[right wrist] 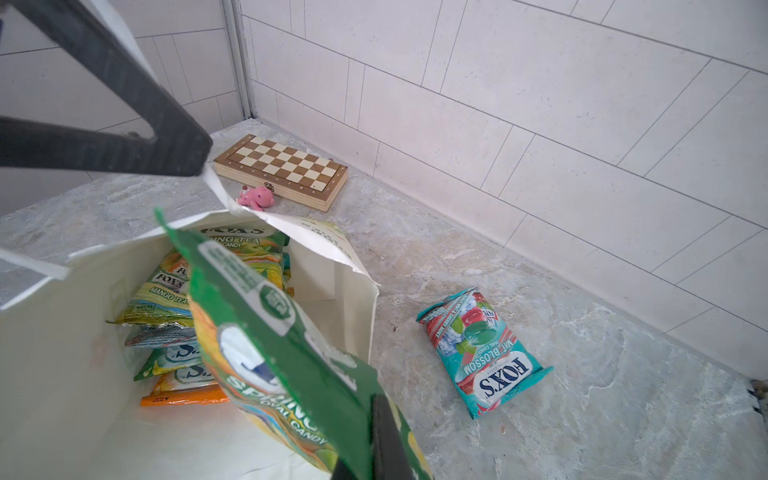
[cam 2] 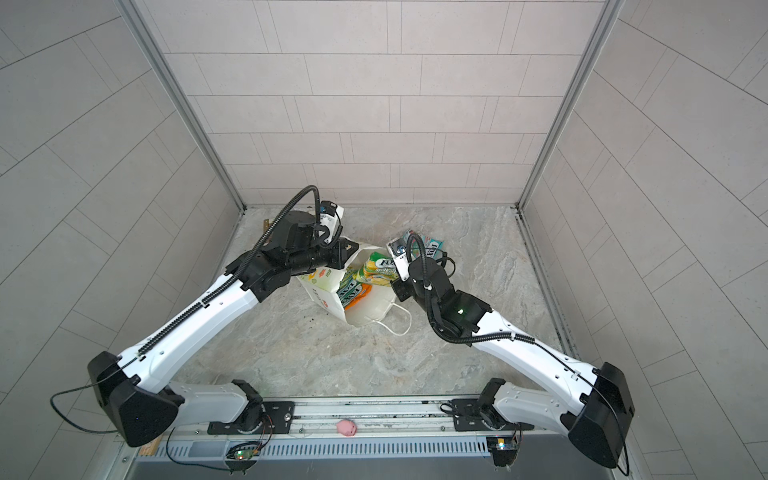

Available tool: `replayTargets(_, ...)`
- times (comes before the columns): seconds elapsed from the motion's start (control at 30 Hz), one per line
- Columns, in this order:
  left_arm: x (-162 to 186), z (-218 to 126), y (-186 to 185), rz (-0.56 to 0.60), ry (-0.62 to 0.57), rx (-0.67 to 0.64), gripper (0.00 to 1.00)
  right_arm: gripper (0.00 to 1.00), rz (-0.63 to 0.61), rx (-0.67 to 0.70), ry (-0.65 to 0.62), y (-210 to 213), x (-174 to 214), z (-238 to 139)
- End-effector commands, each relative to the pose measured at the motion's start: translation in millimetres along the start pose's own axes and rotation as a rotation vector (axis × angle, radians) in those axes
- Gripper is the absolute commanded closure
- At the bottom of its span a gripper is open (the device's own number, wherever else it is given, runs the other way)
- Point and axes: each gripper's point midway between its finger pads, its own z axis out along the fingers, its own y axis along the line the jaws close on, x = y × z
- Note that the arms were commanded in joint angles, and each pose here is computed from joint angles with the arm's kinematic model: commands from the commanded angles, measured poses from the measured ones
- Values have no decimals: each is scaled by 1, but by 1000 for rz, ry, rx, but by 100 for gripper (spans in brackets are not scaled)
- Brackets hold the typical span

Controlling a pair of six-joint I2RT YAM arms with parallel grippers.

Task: Take the snacks out of the paper bag
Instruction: 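Lift the green packet out of the bag with the right gripper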

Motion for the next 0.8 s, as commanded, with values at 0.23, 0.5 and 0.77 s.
replayTargets(0.23,-4,-6,-10,9,-27,28,100,100,15,118,-114,-39,-53,-42)
replayTargets(0.5,-4,-5,-11,10,-28,30,100,100,103,209,-142,-81,-66,-61)
replayTargets(0.77,-6,-7,-12,16,-32,33,100,100,290,309,-51,-139,-28,-51)
